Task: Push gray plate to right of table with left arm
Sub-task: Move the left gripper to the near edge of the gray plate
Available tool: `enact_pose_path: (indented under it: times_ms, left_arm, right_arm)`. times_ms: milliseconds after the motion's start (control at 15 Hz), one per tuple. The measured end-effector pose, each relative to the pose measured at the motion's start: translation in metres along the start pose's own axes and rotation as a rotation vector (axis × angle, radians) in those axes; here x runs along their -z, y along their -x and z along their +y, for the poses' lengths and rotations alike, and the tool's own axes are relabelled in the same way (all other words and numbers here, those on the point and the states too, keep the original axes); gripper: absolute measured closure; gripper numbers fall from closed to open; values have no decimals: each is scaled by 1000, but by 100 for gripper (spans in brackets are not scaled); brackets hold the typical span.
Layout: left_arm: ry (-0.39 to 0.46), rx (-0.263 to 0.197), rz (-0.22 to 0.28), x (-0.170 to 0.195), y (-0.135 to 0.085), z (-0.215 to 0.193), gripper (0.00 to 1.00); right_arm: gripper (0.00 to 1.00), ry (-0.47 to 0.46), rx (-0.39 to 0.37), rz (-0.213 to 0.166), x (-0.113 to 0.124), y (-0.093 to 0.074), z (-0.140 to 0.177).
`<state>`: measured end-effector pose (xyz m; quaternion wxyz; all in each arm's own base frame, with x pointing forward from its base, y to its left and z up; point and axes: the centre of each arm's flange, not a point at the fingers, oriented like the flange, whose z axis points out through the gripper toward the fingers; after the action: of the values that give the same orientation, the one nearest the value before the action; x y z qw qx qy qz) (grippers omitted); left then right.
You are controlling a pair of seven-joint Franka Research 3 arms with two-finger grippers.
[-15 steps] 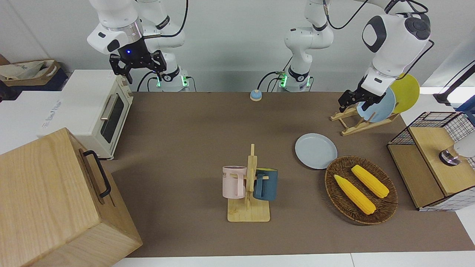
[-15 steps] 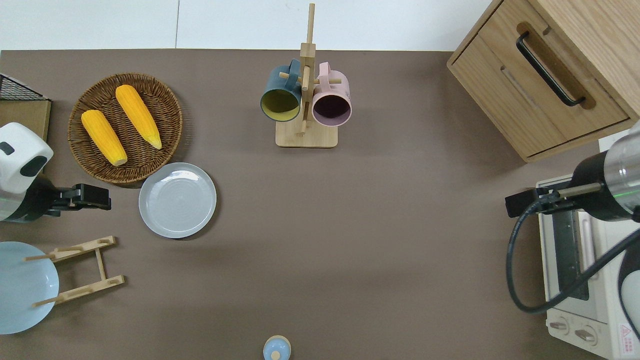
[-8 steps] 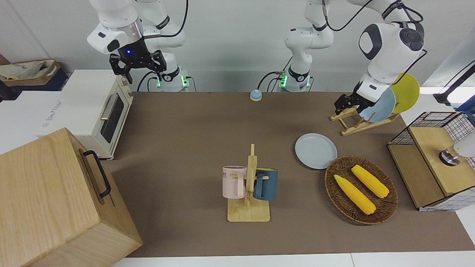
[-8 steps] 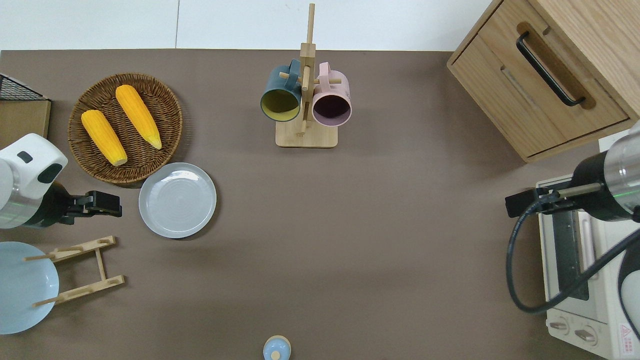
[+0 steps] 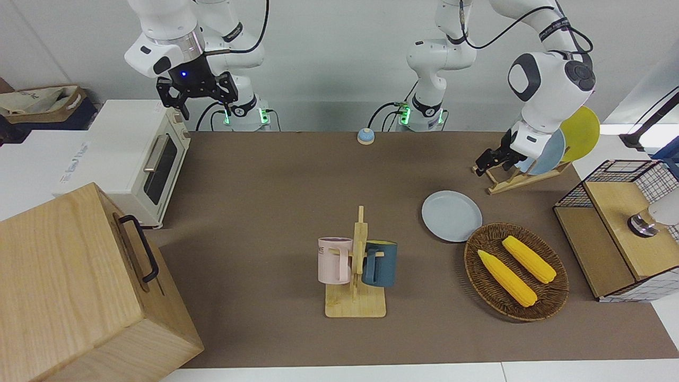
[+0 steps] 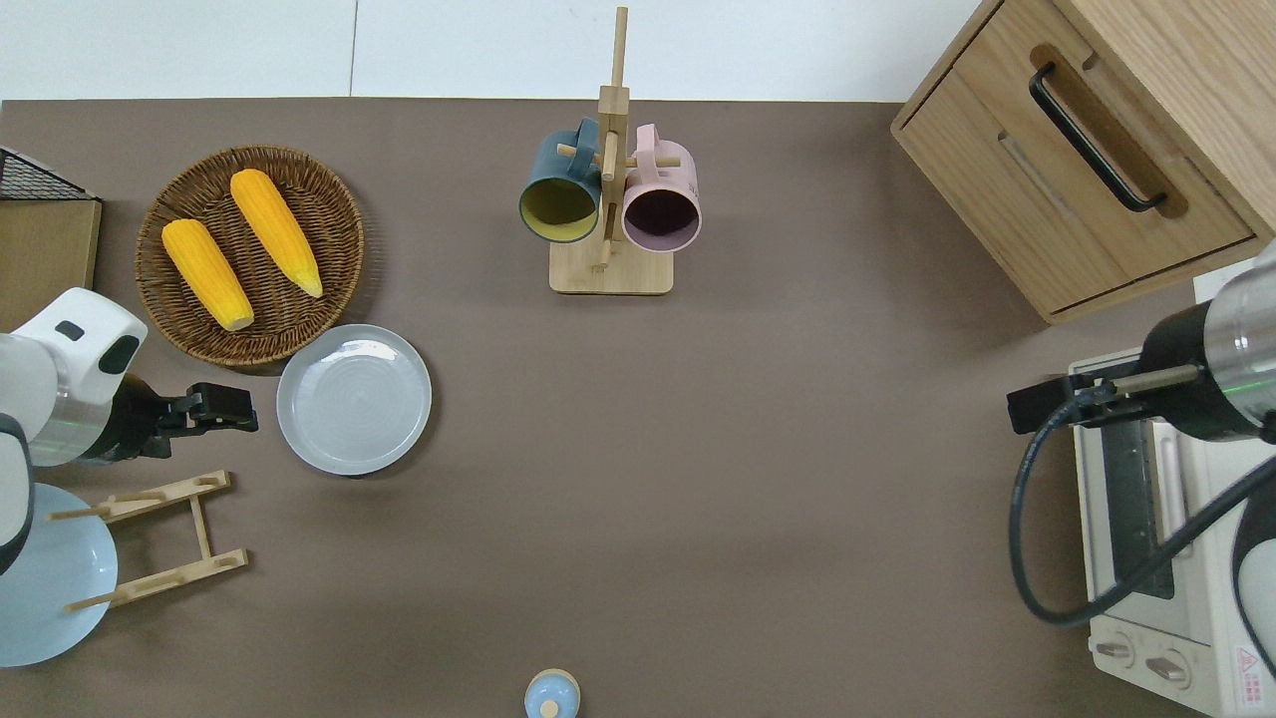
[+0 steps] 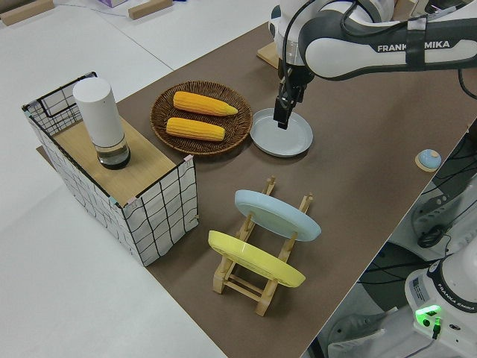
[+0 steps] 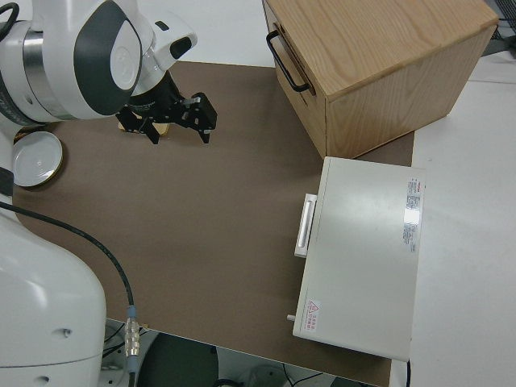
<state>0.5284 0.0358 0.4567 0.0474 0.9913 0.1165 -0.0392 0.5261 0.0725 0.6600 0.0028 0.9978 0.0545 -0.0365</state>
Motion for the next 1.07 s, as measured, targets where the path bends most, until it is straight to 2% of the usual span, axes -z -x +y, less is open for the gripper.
enact_pose_path:
  times_ms: [533,1067]
  left_arm:
    - [-5,57,20,-55,10,-1,0]
    - [-9,77,55,-108,27,-10,0]
  right_arm:
    - [1,0,0,0,0,0,0]
    - [1,0,0,0,0,0,0]
